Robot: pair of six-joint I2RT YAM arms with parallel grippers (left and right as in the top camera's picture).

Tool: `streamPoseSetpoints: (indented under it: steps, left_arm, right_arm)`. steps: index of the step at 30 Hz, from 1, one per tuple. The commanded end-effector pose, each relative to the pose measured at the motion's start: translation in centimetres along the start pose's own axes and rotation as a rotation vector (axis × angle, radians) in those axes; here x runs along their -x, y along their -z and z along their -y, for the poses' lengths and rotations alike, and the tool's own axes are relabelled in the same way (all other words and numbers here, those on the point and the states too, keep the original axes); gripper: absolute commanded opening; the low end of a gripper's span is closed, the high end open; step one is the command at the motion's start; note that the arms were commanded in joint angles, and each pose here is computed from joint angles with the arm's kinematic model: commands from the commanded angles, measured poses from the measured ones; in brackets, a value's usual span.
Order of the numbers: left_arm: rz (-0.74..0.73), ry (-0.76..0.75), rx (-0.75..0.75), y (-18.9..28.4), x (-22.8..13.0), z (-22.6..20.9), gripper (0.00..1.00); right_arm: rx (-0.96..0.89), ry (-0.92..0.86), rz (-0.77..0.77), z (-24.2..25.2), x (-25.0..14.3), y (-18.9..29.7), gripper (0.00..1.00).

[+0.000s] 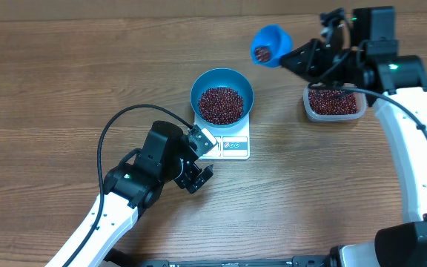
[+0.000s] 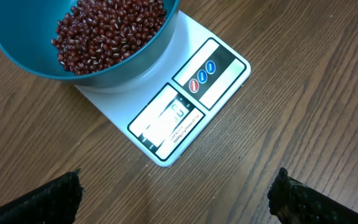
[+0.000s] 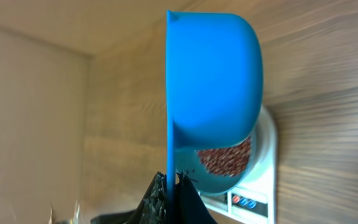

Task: Scoop item into bowl and weigh 150g on scale
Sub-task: 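Move the scoop back over the bean tub, right gripper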

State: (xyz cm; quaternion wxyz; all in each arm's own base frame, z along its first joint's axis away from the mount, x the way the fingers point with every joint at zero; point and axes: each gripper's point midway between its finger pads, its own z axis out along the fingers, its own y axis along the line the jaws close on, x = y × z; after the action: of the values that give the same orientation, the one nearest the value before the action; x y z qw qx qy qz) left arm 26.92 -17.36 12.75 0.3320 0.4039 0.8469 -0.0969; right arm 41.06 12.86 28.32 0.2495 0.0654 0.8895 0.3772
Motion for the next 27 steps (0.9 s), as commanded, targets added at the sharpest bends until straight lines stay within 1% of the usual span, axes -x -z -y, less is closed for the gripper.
streamPoseSetpoints:
  steps: [1,7,12,16,21,27]
  left_arm:
    - [0.011,-0.012,-0.008,0.1,0.0,0.1,1.0]
    - [0.011,-0.012,-0.009,0.1,0.0,0.1,1.0]
    - [0.011,-0.012,-0.008,0.1,0.0,0.1,0.99]
    - [0.011,-0.012,-0.008,0.1,0.0,0.1,1.0]
    - [0.011,-0.012,-0.009,0.1,0.0,0.1,0.99]
    - [0.011,-0.012,-0.008,0.1,0.0,0.1,1.0]
  right_arm:
    - [0.008,-0.016,0.096,0.8,2.7,3.1,0.04]
    - [-0.056,-0.09,0.185,4.9,5.0,6.0,0.04]
    - [-0.131,-0.143,0.232,8.4,5.7,8.4,0.04]
    - [-0.183,-0.132,0.21,10.4,4.9,9.6,0.04]
    - [-0.342,-0.188,0.178,13.4,3.3,10.3,0.04]
    - [-0.422,-0.175,0.144,14.6,2.3,10.7,0.04]
